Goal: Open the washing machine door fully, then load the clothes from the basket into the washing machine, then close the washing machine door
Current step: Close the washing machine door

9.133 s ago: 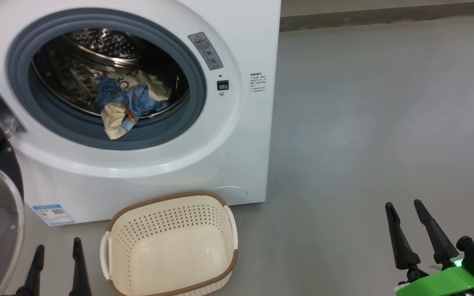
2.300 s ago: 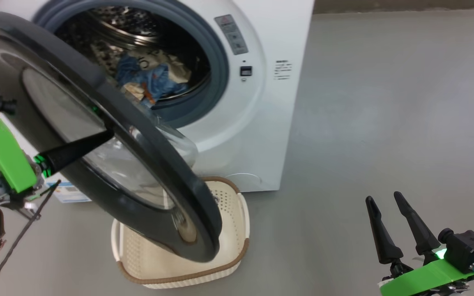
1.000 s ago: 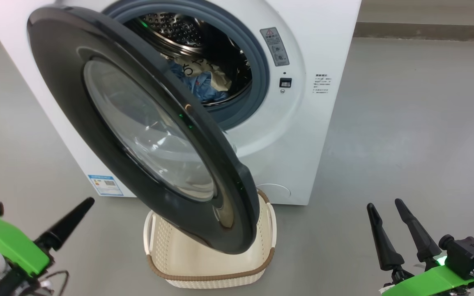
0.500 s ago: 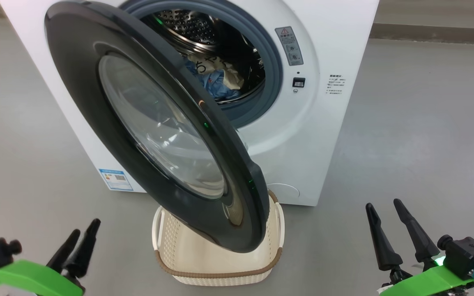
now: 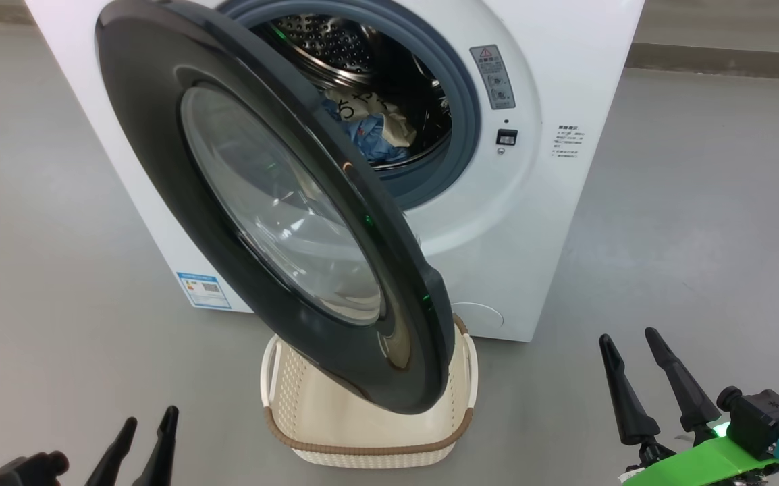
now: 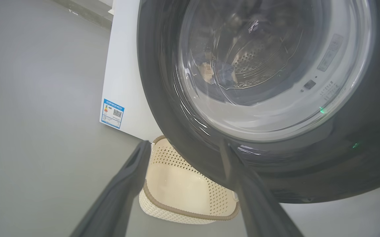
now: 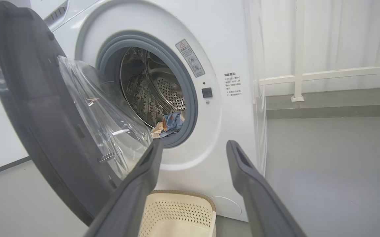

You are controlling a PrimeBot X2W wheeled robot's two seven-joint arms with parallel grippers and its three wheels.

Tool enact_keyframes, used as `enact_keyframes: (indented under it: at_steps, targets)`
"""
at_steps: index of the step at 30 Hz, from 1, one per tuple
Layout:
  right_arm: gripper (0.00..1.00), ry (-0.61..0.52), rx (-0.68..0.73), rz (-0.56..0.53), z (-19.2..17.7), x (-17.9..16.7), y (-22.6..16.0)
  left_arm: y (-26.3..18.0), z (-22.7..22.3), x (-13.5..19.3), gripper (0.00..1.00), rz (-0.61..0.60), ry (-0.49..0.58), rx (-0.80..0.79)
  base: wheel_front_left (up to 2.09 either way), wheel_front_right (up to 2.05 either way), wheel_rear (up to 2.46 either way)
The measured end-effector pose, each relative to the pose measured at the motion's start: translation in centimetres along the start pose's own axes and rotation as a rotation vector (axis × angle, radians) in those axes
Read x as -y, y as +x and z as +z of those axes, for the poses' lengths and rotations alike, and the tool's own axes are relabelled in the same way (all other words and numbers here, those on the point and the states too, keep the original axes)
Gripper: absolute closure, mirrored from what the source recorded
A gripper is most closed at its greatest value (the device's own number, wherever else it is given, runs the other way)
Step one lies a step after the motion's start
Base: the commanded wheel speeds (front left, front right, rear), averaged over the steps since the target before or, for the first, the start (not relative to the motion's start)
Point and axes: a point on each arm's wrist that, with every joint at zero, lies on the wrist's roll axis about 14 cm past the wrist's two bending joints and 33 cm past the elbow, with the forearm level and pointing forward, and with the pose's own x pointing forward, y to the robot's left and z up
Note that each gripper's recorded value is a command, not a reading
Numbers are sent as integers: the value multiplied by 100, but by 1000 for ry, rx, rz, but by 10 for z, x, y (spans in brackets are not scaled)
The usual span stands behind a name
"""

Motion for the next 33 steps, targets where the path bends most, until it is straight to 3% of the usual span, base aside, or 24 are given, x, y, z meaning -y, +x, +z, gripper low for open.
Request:
enact_keyframes:
  at_steps: [12, 19, 29, 33]
  targets:
    - [0, 0, 0, 18, 0, -5, 3, -7, 21, -5, 0, 66, 115, 148, 0, 0, 0]
    - [0, 2, -2, 22, -1, -7, 4, -18, 27, -9, 0, 118, 250, 196, 0, 0, 0]
    - [0, 1, -3, 17, -1, -5, 3, -27, 15, -11, 0, 161, 367, 177, 0, 0, 0]
    - [0, 1, -3, 16, -1, -5, 3, -27, 14, -9, 0, 166, 365, 180, 0, 0, 0]
